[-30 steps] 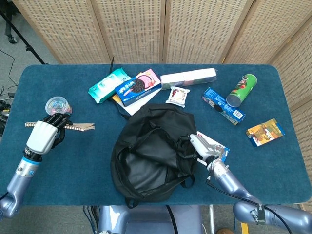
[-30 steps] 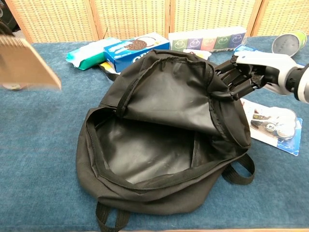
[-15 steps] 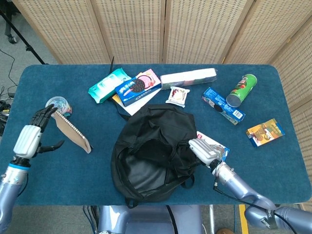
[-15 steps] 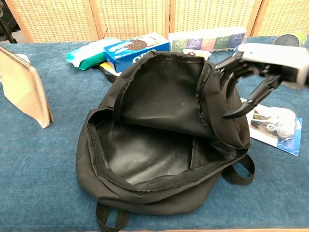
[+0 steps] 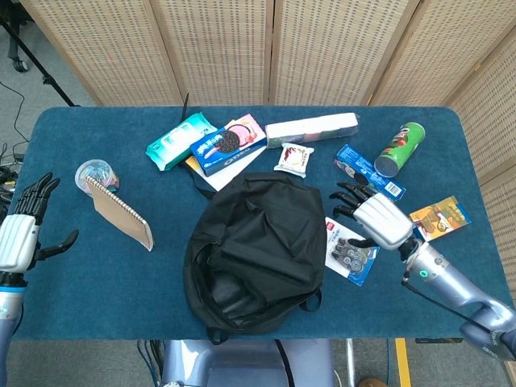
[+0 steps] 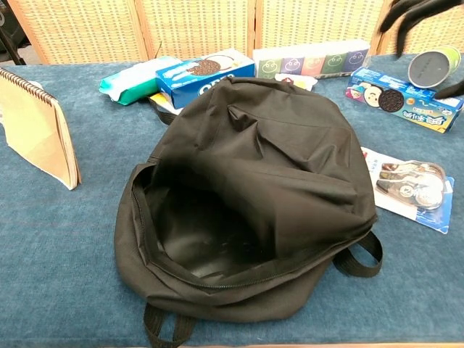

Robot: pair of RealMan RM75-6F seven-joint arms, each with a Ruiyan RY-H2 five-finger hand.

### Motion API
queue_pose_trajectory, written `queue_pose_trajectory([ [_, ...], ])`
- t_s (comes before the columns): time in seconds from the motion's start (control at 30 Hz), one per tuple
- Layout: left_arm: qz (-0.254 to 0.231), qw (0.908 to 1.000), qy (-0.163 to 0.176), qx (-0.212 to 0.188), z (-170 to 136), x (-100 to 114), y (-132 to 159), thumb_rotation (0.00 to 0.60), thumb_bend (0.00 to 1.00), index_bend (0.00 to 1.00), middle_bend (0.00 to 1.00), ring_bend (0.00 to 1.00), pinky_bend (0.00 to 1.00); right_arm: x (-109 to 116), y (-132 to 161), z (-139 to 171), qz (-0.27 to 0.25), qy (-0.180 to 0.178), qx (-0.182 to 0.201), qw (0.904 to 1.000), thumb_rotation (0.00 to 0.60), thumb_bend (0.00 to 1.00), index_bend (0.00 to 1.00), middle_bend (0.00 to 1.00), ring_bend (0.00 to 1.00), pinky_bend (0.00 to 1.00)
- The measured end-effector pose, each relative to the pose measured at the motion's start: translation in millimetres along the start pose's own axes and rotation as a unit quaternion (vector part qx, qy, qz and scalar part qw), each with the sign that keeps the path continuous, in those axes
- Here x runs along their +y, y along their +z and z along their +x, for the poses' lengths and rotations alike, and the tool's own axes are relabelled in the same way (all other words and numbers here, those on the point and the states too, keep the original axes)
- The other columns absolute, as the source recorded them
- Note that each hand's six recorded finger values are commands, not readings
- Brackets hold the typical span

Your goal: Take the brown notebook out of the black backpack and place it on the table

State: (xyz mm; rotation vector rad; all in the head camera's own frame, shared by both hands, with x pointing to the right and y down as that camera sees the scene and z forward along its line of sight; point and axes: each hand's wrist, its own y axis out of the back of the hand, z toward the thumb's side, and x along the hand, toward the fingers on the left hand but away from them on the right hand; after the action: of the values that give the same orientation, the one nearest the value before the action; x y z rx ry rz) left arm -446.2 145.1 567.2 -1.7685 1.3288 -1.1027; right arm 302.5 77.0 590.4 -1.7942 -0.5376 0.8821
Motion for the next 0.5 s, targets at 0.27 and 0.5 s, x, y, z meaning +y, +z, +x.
queue_pose_trajectory([
  [0.27, 0.024, 0.9983, 0.017, 0.050, -41, 11, -8, 0.600, 0.31, 0.04, 0.00, 0.00, 0.06, -3, -33, 59, 0.038, -0.024, -0.093, 0.9947, 0.600, 0.00, 0.25, 0.05, 0.00, 0.10],
  [0.5, 0.068, 0.9938, 0.019, 0.085, -69, 14, -20, 0.600, 0.31, 0.01, 0.00, 0.00, 0.02, -26, -26, 142, -0.010, -0.025, -0.192, 0.9811, 0.600, 0.00, 0.25, 0.03, 0.00, 0.07],
])
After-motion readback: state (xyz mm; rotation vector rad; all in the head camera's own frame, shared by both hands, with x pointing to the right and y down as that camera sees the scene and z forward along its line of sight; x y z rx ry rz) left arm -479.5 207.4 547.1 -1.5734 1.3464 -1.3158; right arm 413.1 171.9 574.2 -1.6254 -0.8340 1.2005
